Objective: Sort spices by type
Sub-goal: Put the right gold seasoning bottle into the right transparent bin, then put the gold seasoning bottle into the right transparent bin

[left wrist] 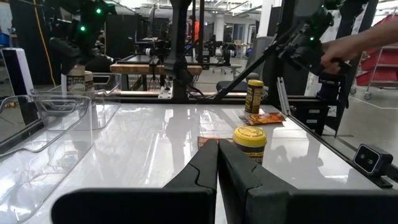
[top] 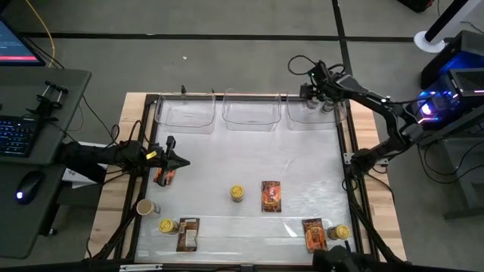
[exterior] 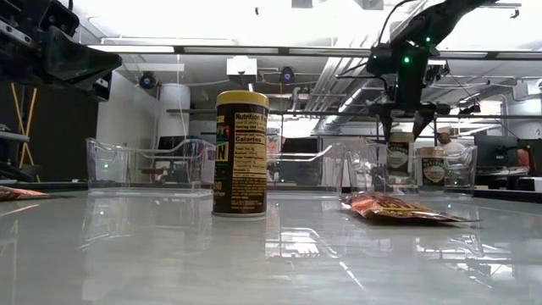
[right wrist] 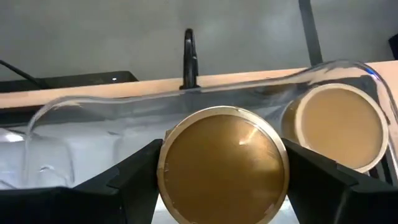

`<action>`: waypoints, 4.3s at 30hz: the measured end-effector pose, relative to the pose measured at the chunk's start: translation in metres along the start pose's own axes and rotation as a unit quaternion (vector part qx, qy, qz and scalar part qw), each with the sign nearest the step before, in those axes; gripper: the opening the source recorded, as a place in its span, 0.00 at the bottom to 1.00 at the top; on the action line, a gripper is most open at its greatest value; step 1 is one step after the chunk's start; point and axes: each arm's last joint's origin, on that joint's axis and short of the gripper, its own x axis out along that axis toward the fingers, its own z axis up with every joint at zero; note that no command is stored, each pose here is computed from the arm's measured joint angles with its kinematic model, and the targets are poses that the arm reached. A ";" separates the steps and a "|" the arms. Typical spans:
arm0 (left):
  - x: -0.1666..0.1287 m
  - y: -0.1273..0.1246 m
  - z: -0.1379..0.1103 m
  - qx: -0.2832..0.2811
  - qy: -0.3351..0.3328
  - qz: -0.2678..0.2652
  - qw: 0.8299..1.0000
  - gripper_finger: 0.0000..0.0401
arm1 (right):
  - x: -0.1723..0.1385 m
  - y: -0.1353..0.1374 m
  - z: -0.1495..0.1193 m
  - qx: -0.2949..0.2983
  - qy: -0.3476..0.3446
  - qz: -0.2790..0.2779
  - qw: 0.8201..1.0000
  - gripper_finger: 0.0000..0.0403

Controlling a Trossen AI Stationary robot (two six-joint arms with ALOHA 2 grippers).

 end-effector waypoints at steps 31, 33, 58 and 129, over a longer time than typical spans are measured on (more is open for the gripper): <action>0.000 0.000 0.000 0.000 0.000 0.000 1.000 0.00 | 0.037 -0.004 0.006 0.001 0.032 -0.031 0.999 0.91; 0.000 0.000 0.000 0.000 0.000 0.000 1.000 0.00 | 0.037 -0.003 0.007 0.002 0.027 -0.032 0.999 0.93; 0.000 0.000 0.000 0.000 0.000 0.000 1.000 0.00 | 0.000 -0.010 0.016 0.030 -0.052 -0.006 0.998 0.95; -0.003 0.008 0.074 -0.254 -0.281 0.101 0.920 0.00 | -0.164 0.083 -0.234 -0.414 0.102 0.329 0.843 0.95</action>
